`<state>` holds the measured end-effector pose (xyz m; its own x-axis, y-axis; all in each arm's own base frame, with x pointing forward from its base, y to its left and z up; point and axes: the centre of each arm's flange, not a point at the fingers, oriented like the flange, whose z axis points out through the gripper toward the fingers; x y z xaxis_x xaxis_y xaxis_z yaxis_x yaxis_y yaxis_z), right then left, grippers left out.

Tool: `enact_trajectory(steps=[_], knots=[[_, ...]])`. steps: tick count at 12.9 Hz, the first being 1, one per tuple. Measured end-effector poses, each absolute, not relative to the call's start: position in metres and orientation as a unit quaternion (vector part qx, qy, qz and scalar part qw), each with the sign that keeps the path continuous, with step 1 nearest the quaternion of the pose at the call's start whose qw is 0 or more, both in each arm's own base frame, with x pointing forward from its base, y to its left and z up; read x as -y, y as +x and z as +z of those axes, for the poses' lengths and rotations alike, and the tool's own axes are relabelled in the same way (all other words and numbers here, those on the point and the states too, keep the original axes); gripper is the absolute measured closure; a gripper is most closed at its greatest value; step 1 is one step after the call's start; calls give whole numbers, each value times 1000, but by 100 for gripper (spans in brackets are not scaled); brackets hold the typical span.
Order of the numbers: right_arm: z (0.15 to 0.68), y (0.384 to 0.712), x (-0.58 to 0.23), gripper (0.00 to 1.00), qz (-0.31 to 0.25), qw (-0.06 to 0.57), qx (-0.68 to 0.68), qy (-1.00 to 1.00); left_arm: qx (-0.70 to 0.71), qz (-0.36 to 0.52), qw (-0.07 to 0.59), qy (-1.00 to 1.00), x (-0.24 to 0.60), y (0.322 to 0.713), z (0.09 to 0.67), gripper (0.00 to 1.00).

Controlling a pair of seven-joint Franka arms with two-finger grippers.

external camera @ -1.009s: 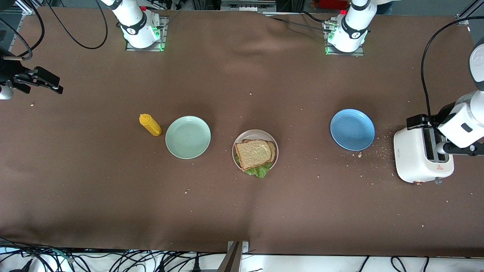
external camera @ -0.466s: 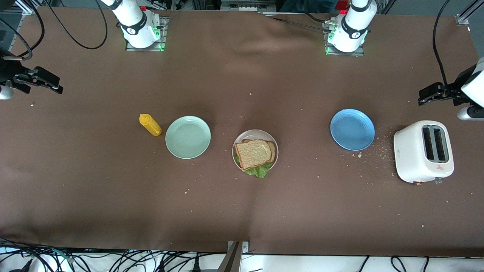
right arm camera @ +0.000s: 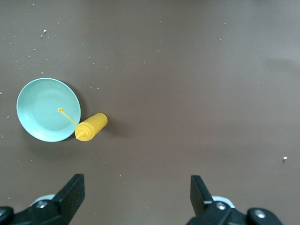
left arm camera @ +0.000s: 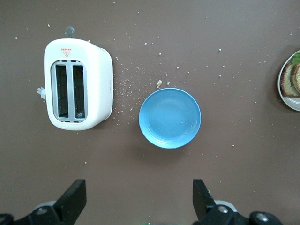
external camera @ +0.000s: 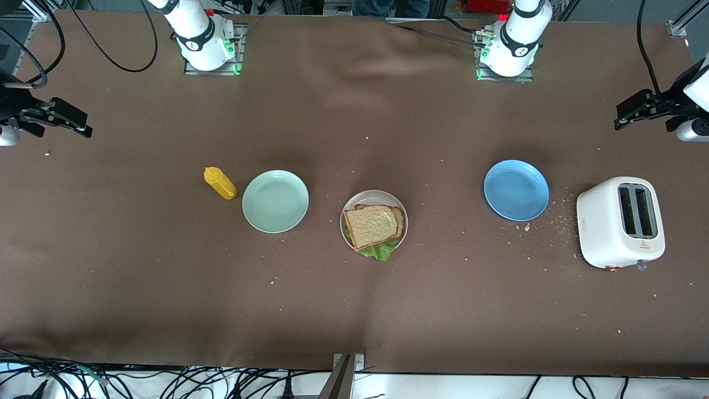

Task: Make sandwich in beige plate with both arms

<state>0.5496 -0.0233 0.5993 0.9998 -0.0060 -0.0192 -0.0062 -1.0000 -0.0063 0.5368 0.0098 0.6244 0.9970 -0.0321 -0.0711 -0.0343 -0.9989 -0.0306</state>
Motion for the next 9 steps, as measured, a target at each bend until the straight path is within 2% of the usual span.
enact_trajectory(steps=[9], knots=[[599,550,24,0,10,3,-3,-1000,-29,36,17,-999,9,536,612,0]])
